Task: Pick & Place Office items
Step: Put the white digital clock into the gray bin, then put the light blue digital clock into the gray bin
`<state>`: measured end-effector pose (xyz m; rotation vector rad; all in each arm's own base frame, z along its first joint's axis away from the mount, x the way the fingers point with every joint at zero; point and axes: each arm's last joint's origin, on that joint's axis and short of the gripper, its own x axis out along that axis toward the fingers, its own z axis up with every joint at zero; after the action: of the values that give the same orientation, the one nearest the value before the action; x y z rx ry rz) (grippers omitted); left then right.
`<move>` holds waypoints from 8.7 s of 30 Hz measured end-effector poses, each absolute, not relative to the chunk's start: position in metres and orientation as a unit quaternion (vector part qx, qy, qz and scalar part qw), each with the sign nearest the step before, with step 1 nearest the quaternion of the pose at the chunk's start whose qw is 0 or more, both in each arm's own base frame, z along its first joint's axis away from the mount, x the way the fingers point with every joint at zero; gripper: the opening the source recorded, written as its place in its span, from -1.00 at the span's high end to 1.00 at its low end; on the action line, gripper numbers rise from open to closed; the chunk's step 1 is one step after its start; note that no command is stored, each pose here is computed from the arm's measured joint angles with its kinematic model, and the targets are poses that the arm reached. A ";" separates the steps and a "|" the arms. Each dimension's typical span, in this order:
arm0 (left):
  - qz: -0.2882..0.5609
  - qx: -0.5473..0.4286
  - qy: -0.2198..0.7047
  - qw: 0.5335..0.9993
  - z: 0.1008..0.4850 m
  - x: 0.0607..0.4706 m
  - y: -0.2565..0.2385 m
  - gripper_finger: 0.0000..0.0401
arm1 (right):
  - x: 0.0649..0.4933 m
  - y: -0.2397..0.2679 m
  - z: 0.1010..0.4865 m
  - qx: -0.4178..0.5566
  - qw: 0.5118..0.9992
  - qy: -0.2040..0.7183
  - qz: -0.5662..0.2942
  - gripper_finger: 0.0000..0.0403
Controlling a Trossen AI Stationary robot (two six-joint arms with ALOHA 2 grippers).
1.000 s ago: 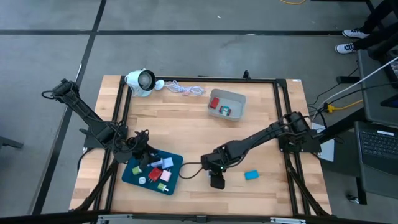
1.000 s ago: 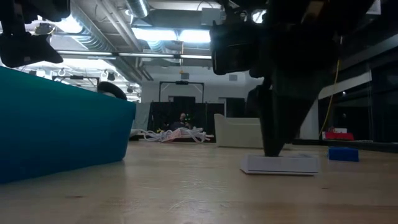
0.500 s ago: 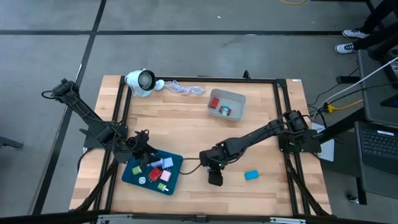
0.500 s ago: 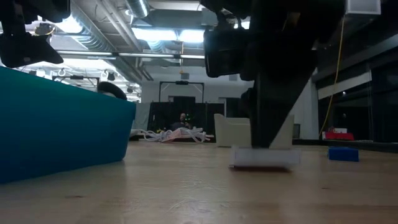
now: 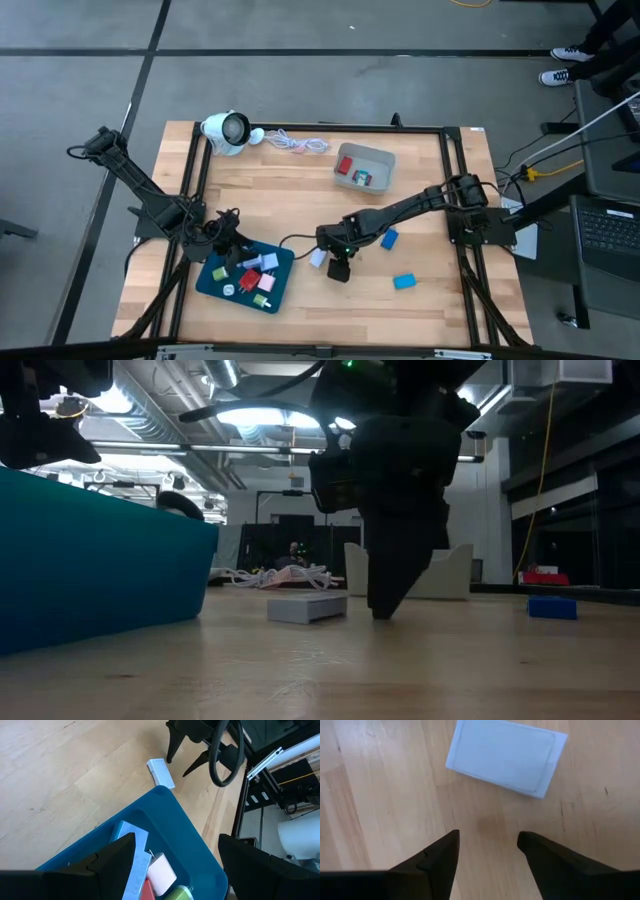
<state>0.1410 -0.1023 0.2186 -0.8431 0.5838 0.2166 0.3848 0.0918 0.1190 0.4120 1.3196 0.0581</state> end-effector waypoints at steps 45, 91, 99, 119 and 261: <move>0.122 -0.400 0.268 0.868 0.218 0.141 -0.100 -0.40 | 0.416 0.063 0.169 -0.110 0.808 0.526 0.239 -0.09; 0.118 -0.393 0.306 0.859 0.213 0.138 -0.100 -0.40 | 0.455 0.083 0.169 -0.157 0.737 0.582 0.307 -0.09; 0.121 -0.384 0.317 0.859 0.212 0.136 -0.099 -0.40 | 0.439 0.106 0.145 -0.187 0.716 0.588 0.325 -0.09; 0.127 -0.392 0.311 0.856 0.212 0.136 -0.099 -0.40 | 0.461 0.079 0.136 -0.165 0.766 0.538 0.312 -0.09; 0.194 -0.339 0.222 0.893 0.215 0.140 -0.090 -0.40 | 0.306 -0.179 0.207 0.197 0.723 0.633 -0.194 -0.18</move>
<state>0.1402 -0.0905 0.2153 -0.7041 0.4615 0.4015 0.3056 -0.1792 0.2073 0.4355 1.3988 -0.4283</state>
